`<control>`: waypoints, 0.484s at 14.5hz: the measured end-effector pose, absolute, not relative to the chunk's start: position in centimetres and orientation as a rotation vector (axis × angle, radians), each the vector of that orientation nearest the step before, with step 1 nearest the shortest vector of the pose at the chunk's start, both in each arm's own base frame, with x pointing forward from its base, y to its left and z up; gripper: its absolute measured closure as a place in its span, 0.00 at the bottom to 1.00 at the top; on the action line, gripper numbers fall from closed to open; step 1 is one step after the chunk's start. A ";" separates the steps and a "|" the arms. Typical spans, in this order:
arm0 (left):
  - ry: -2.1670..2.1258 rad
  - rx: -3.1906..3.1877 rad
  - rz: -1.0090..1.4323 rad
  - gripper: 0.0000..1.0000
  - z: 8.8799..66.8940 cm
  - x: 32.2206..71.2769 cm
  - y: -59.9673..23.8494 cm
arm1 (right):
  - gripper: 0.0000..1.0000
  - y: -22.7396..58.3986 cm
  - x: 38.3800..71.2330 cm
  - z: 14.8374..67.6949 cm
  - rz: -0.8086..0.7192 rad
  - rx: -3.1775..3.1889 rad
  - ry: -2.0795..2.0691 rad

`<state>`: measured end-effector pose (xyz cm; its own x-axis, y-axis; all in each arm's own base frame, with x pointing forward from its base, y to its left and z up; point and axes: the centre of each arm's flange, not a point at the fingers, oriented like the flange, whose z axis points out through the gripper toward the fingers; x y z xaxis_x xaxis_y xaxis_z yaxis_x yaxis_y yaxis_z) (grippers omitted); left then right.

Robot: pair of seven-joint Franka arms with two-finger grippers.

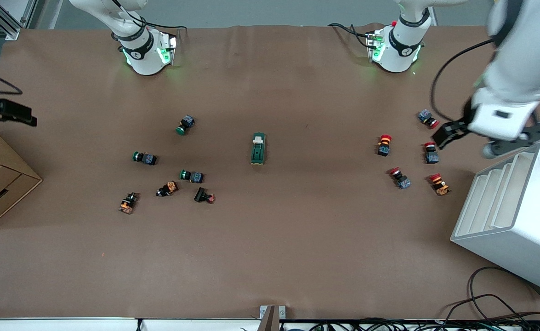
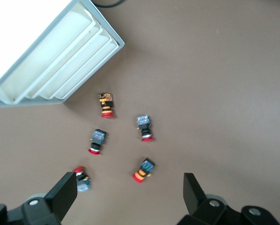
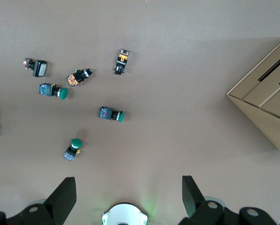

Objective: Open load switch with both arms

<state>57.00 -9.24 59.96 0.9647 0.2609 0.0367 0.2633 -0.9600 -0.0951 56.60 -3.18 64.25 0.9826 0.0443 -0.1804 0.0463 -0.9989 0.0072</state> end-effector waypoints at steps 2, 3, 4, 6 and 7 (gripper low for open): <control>-0.273 -3.080 0.005 0.00 61.2 56.5 -4.8 | 0.00 -3.1 54.7 65.1 -0.280 3.117 0.036; -0.223 -3.098 0.029 0.00 61.6 56.0 -3.2 | 0.00 -3.0 53.8 65.4 -0.279 3.118 0.021; -0.192 -3.113 0.050 0.00 62.0 55.5 -2.1 | 0.00 -2.9 52.9 65.7 -0.279 3.118 0.015; -0.150 -3.141 0.073 0.00 62.3 54.5 -1.2 | 0.00 -2.8 51.4 66.2 -0.272 3.120 0.010; -0.138 -3.145 0.084 0.00 62.3 53.9 -1.0 | 0.00 -2.7 50.7 66.6 -0.265 3.121 0.010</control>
